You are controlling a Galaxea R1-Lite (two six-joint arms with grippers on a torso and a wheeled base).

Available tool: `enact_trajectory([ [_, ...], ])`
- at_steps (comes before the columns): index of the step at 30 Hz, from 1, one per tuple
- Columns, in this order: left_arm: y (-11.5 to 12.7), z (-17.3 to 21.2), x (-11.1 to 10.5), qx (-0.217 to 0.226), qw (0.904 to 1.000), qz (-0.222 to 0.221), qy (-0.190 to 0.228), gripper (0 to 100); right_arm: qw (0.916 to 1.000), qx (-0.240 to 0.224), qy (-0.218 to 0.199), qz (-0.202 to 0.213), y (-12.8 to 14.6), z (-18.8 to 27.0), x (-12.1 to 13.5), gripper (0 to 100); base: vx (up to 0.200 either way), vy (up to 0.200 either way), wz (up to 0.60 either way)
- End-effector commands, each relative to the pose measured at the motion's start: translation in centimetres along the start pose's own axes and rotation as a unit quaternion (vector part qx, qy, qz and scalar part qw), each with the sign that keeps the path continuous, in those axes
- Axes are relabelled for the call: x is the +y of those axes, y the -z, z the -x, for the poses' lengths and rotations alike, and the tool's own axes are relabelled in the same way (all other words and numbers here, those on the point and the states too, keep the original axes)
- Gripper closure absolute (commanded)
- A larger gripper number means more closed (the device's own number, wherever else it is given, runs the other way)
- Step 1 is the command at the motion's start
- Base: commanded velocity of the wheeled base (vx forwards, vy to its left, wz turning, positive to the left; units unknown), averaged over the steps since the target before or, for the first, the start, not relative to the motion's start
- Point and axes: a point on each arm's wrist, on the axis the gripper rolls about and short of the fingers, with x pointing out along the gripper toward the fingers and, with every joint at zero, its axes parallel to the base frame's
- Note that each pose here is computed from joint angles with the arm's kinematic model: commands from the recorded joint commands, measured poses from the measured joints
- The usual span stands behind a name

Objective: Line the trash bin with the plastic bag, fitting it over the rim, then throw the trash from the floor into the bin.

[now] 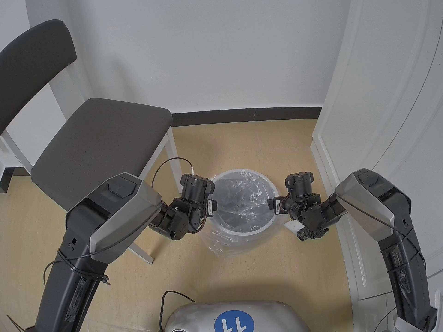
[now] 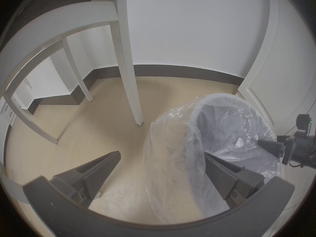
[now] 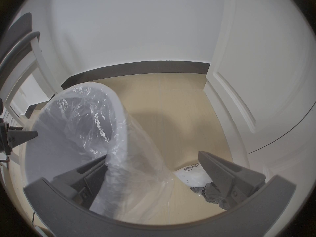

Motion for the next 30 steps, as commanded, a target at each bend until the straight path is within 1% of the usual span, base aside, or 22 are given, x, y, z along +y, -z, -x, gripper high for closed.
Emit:
enact_trajectory([
  [1,0.3,0.1,0.0,0.003,1.0000,-0.003,0.000,0,1.0000,-0.001,-0.002,-0.001,-0.1,0.2,0.1,0,0.000,0.000,0.00],
  [5,0.1,0.6,-0.2,0.003,1.0000,-0.005,0.002,0,0.9999,-0.010,-0.004,-0.006,-0.9,0.6,0.1,0,0.000,0.000,0.00],
  [6,0.2,0.9,-0.3,0.007,0.9999,-0.008,0.003,0,0.9998,-0.016,-0.005,-0.012,-1.4,0.8,0.1,0,0.000,0.000,0.00],
  [9,0.4,1.3,-0.6,0.009,0.9999,-0.012,0.007,0,0.9991,-0.020,-0.015,-0.035,-1.6,1.1,0.7,0,0.000,0.000,0.00],
  [11,0.4,1.4,-0.7,0.009,0.9998,-0.013,0.007,0,0.9988,-0.015,-0.024,-0.039,-1.3,1.4,1.5,0,0.000,0.000,0.00],
  [13,0.4,1.4,-0.7,0.009,0.9999,-0.013,0.007,0,0.9990,-0.008,-0.029,-0.034,-0.7,1.4,1.8,0,0.000,0.000,0.00],
  [14,0.4,1.4,-0.7,0.009,0.9998,-0.013,0.007,0,0.9989,0.002,-0.036,-0.029,0.2,1.2,2.3,0,0.000,0.000,0.00],
  [17,0.5,1.3,-0.7,0.010,0.9998,-0.013,0.007,0,0.9989,0.010,-0.039,-0.026,1.6,0.3,2.8,0,0.000,0.000,0.00],
  [18,0.4,1.4,-0.7,0.009,0.9999,-0.013,0.007,0,0.9989,0.010,-0.039,-0.026,1.6,0.2,2.8,0,0.000,0.000,0.00],
  [21,0.5,1.3,-0.7,0.010,0.9998,-0.013,0.007,0,0.9989,0.002,-0.035,-0.031,2.2,-1.1,3.0,0,0.000,0.000,0.00],
  [26,0.5,1.3,-0.7,0.010,0.9998,-0.013,0.007,0,0.9988,-0.015,-0.023,-0.041,2.3,-2.6,3.0,0,0.000,0.000,0.00],
  [27,0.5,1.3,-0.7,0.010,0.9998,-0.014,0.007,0,0.9980,-0.028,-0.014,-0.055,1.9,-3.0,3.0,0,0.000,0.000,0.00],
  [28,0.5,1.3,-0.7,0.009,0.9999,-0.013,0.007,0,0.9979,-0.029,-0.013,-0.056,1.9,-3.0,3.0,0,0.000,0.000,0.00],
  [29,0.5,1.3,-0.7,0.009,0.9998,-0.013,0.007,0,0.9967,-0.043,-0.005,-0.068,1.4,-3.3,3.2,0,0.000,0.000,0.00],
  [30,0.5,1.3,-0.7,0.009,0.9998,-0.013,0.007,0,0.9962,-0.048,-0.004,-0.073,1.2,-3.4,3.2,0,0.000,0.000,0.00],
])
